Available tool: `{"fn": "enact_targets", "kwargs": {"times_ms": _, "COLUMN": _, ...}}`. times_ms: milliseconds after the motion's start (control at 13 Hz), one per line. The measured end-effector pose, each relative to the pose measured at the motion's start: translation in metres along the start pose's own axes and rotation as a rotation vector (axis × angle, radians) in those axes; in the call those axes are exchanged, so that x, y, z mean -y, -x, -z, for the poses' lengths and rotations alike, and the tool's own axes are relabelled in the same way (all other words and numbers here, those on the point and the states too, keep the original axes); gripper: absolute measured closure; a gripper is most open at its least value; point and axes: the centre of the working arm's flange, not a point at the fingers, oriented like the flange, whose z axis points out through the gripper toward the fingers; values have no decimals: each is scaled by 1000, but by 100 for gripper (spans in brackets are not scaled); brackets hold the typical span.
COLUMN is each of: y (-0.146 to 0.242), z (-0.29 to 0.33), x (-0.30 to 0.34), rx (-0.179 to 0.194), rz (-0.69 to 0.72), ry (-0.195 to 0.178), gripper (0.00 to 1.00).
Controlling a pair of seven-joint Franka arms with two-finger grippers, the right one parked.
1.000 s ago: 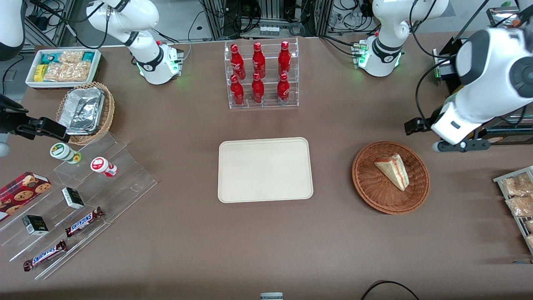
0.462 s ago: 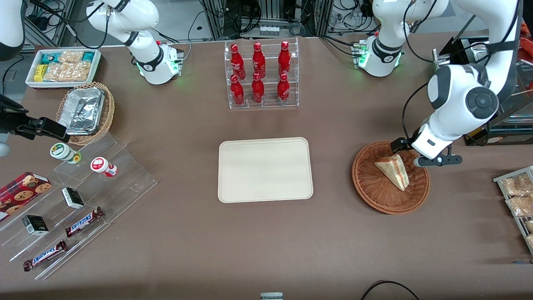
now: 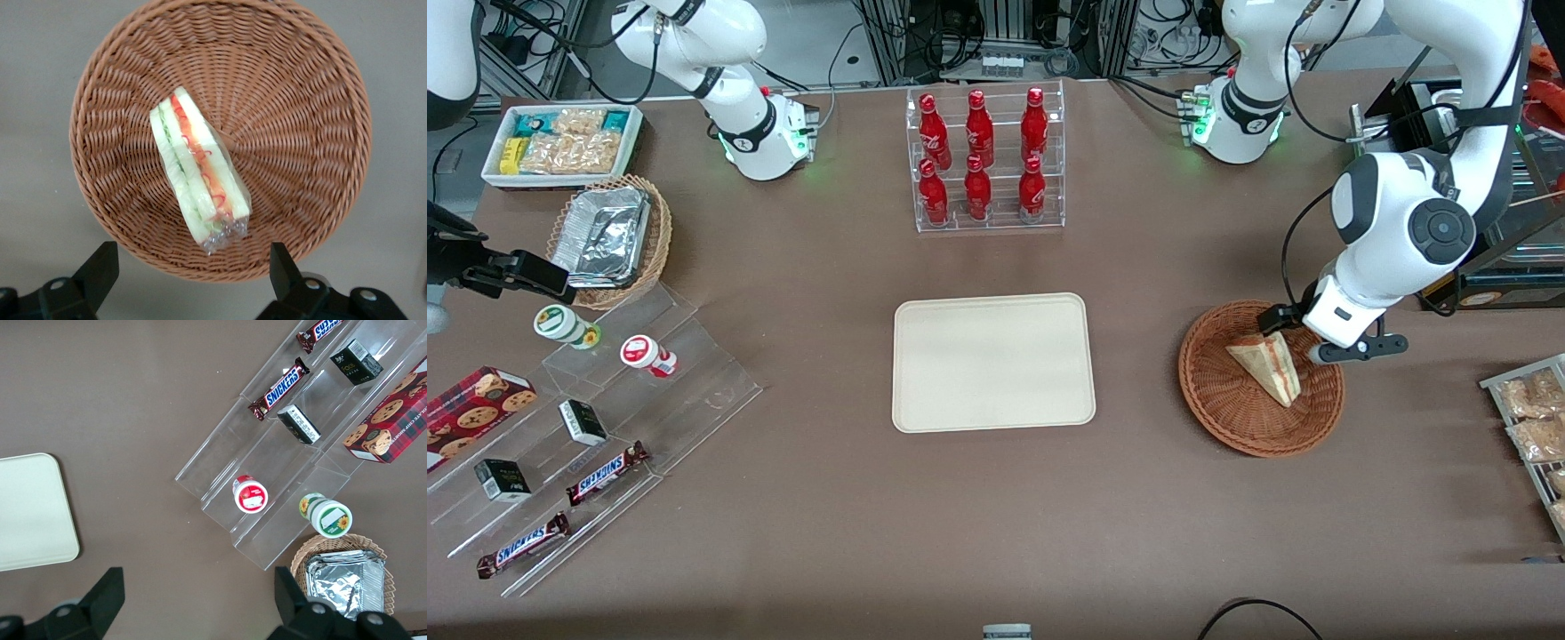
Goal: Place sandwich from basket to tray
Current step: 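Lower the open left gripper around the sandwich's wrapped edge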
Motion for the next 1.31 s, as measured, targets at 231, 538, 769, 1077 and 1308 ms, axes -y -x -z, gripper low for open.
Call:
{"fn": "enact_targets", "kwargs": {"times_ms": 231, "y": -1, "z": -2, "x": 0, "rx": -31, "rz": 239, "ry": 17, "gripper": 0}}
{"fn": "enact_targets", "kwargs": {"times_ms": 538, "y": 4, "z": -14, "x": 2, "rx": -65, "rz": 389, "ry": 47, "gripper": 0}}
{"fn": "enact_targets", "kwargs": {"times_ms": 769, "y": 8, "z": -23, "x": 3, "rx": -55, "rz": 444, "ry": 45, "gripper": 0}}
{"fn": "enact_targets", "kwargs": {"times_ms": 1077, "y": 7, "z": -38, "x": 1, "rx": -48, "rz": 451, "ry": 43, "gripper": 0}}
{"fn": "enact_targets", "kwargs": {"times_ms": 1308, "y": 4, "z": -53, "x": -1, "rx": -58, "rz": 454, "ry": 49, "gripper": 0}}
